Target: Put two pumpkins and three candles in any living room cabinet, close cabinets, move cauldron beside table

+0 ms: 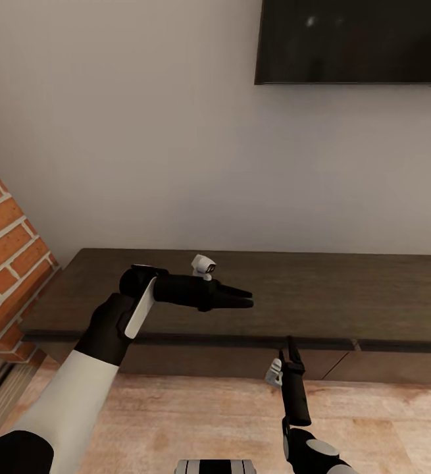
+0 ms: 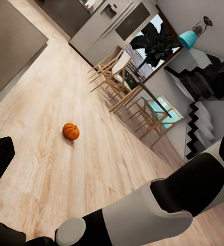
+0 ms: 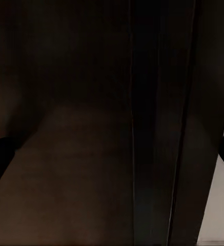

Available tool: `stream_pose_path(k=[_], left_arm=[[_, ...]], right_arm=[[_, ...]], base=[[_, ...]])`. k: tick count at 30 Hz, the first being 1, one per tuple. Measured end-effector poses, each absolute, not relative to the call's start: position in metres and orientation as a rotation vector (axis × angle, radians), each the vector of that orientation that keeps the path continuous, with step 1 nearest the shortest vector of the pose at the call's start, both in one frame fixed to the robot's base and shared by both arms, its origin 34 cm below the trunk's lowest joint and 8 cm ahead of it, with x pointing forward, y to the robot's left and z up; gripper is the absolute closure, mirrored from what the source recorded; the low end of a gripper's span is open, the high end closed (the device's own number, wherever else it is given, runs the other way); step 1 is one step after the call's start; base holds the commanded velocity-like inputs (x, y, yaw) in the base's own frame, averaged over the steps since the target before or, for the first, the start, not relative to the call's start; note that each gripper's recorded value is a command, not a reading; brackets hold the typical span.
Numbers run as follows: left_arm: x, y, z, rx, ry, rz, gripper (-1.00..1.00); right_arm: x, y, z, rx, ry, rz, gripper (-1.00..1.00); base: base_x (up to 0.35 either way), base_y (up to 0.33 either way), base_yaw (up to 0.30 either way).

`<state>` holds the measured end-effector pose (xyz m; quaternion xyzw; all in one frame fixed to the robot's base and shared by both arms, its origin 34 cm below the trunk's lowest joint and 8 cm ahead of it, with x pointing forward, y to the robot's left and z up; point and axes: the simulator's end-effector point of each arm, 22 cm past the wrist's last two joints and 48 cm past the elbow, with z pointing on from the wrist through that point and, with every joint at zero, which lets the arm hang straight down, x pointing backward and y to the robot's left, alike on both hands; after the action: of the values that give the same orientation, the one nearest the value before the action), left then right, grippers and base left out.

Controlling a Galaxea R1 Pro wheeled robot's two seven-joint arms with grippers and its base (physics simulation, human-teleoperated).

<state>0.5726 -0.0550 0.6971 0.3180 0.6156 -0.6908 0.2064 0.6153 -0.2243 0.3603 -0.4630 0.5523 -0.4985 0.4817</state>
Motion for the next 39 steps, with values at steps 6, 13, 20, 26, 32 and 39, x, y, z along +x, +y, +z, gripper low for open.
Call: stream_pose_path(k=[6, 13, 20, 26, 32, 39], left_arm=[[0.5723, -0.0542, 0.6953, 0.880, 1.716, -1.927, -1.00], [0.5684, -0.0536, 0.6892, 0.862, 1.724, -1.943, -1.00], [0.5683, -0.0533, 0.6898, 0.862, 1.722, -1.941, -1.00], [0.5677, -0.0533, 0.6923, 0.868, 1.713, -1.938, -1.00], [0.5680, -0.0531, 0.6922, 0.867, 1.714, -1.938, -1.00], [0.5680, -0.0532, 0.6917, 0.867, 1.716, -1.938, -1.00]], right_arm=[[0.6152, -0.2235, 0.3602, -1.139, 1.343, -1.229, -1.00], [0.6151, -0.2243, 0.3602, -1.124, 1.350, -1.218, -1.00], [0.6160, -0.2243, 0.3603, -1.124, 1.351, -1.217, -1.00], [0.6241, -0.2246, 0.3639, -1.116, 1.351, -1.220, -1.00], [0.6242, -0.2245, 0.3639, -1.109, 1.360, -1.223, -1.00], [0.6242, -0.2245, 0.3640, -1.103, 1.367, -1.226, -1.00]], base=[[0.000, 0.000, 0.000], [0.000, 0.000, 0.000], [-0.026, 0.000, 0.000], [-0.043, 0.000, 0.000], [-0.002, 0.000, 0.000], [0.000, 0.000, 0.000]])
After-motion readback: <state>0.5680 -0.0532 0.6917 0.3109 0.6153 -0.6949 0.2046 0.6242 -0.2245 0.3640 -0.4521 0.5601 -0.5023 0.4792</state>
